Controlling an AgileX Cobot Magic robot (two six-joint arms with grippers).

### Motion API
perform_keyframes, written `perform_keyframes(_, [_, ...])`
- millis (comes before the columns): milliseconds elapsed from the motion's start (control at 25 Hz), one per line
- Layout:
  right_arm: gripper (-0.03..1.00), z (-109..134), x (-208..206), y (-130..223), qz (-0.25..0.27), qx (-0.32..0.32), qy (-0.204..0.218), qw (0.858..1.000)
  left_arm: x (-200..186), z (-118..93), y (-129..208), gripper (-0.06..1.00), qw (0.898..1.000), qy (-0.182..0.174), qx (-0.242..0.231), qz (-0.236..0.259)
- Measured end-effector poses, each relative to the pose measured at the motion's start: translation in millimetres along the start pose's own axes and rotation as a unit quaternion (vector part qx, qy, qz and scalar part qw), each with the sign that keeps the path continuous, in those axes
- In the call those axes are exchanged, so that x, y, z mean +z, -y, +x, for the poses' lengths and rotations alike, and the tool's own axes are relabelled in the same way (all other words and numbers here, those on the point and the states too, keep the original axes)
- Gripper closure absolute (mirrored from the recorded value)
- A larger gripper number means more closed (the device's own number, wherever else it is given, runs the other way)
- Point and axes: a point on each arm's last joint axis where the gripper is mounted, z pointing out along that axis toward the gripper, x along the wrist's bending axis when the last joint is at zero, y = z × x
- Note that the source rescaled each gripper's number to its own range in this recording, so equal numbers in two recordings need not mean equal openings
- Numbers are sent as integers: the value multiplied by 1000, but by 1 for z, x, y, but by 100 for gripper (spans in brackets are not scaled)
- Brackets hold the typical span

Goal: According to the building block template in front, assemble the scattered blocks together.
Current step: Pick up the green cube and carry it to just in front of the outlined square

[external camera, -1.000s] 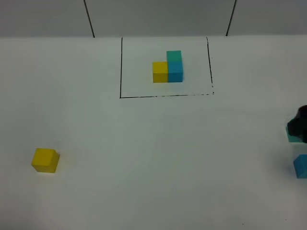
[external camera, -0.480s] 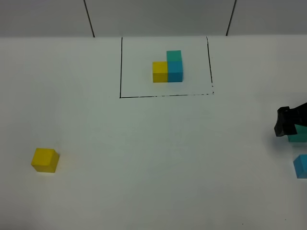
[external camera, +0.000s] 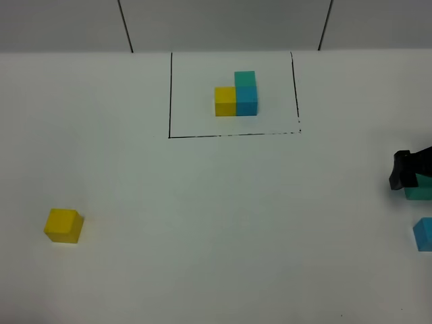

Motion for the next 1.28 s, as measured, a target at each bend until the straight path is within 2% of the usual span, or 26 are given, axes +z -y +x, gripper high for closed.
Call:
perform_keyframes(240, [-2,-6,18,1,19,-3,0,1000,0,0,0,55,1000,0,0,0])
perform_keyframes(440, [8,-8,25,-2,11,-2,4,1000,0,0,0,55,1000,0,1,0])
perform_keyframes(800, [45,-9,29,-3,5,-6,9,1000,0,0,0,55,1000,0,1,0])
perform_keyframes(880, [59,-9,34,-2,14,-8,8,1000,0,0,0,55,1000,0,1,0])
perform_keyframes(960, [77,-10,37,0,23,-10,8,1000,0,0,0,55,1000,0,1,0])
perform_keyframes(1000, [90,-10,38,0,24,-11,8,1000,0,0,0,55,1000,0,1,0])
perform_keyframes(1040, [97,-10,37,-1,24,-13,7,1000,0,0,0,55,1000,0,1,0])
perform_keyframes(1200, [96,-6,24,-12,19,-29,5,999,0,0,0,55,1000,0,1,0])
perform_keyframes(1280, [96,3,9,-21,12,-63,5,998,0,0,0,55,1000,0,1,0])
